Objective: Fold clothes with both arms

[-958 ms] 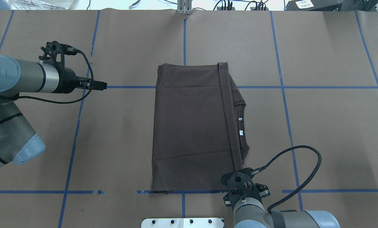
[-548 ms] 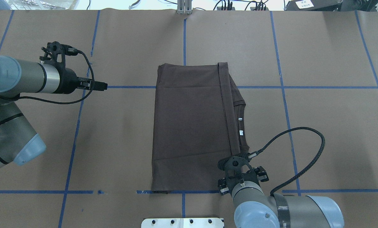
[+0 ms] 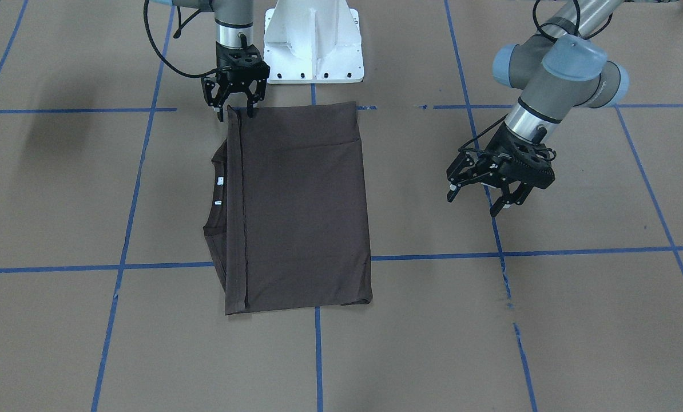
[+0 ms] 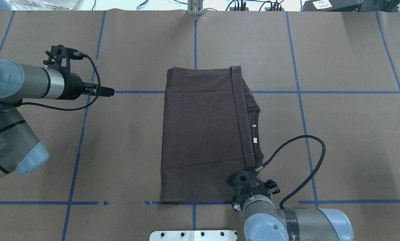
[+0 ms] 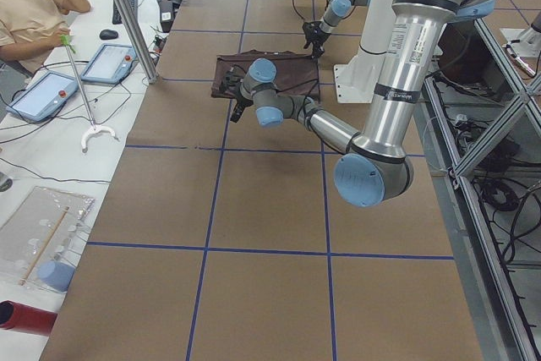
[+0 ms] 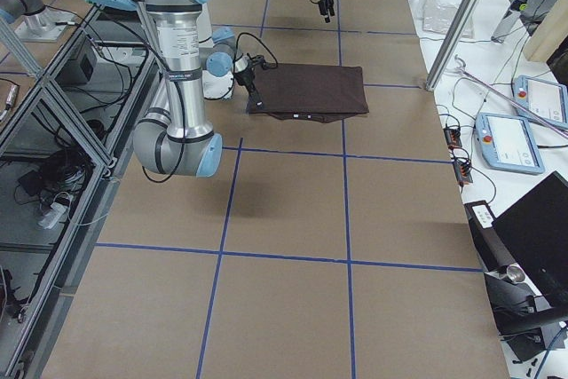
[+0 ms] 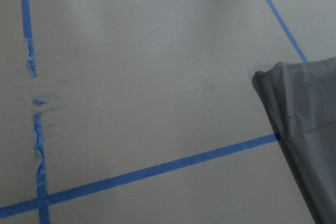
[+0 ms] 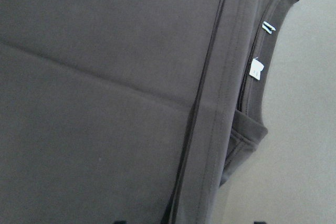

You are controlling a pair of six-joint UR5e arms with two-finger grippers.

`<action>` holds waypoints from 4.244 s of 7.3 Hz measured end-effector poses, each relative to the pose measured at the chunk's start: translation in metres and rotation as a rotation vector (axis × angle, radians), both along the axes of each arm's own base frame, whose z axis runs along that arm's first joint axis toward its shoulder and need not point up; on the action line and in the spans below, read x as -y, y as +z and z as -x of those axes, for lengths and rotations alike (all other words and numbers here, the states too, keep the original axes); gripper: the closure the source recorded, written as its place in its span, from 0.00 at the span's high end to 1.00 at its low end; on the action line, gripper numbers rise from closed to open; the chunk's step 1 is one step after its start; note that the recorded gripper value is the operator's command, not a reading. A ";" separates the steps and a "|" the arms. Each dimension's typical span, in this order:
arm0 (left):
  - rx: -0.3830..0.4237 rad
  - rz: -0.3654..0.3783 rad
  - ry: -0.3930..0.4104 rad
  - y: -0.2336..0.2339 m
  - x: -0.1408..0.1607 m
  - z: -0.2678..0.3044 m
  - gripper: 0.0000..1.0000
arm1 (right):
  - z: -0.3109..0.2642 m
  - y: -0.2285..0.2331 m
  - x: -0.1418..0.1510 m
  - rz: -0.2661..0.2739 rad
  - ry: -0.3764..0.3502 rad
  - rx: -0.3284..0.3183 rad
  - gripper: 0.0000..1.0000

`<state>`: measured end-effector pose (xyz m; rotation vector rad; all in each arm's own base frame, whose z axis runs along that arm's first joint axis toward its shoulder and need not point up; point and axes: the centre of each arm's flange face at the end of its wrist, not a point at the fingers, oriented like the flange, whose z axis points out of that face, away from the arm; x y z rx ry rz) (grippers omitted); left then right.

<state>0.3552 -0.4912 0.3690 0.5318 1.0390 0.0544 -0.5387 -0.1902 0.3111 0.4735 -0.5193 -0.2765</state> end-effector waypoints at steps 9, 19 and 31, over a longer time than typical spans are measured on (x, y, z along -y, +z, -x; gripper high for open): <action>0.003 -0.002 -0.004 0.000 -0.002 -0.003 1.00 | -0.036 0.009 0.006 0.128 0.159 0.077 0.00; 0.004 -0.009 -0.005 -0.002 -0.005 -0.011 1.00 | -0.053 -0.006 -0.001 0.316 0.461 0.303 1.00; 0.007 -0.005 0.007 0.000 -0.008 -0.017 1.00 | -0.028 0.024 0.070 0.201 0.240 -0.091 1.00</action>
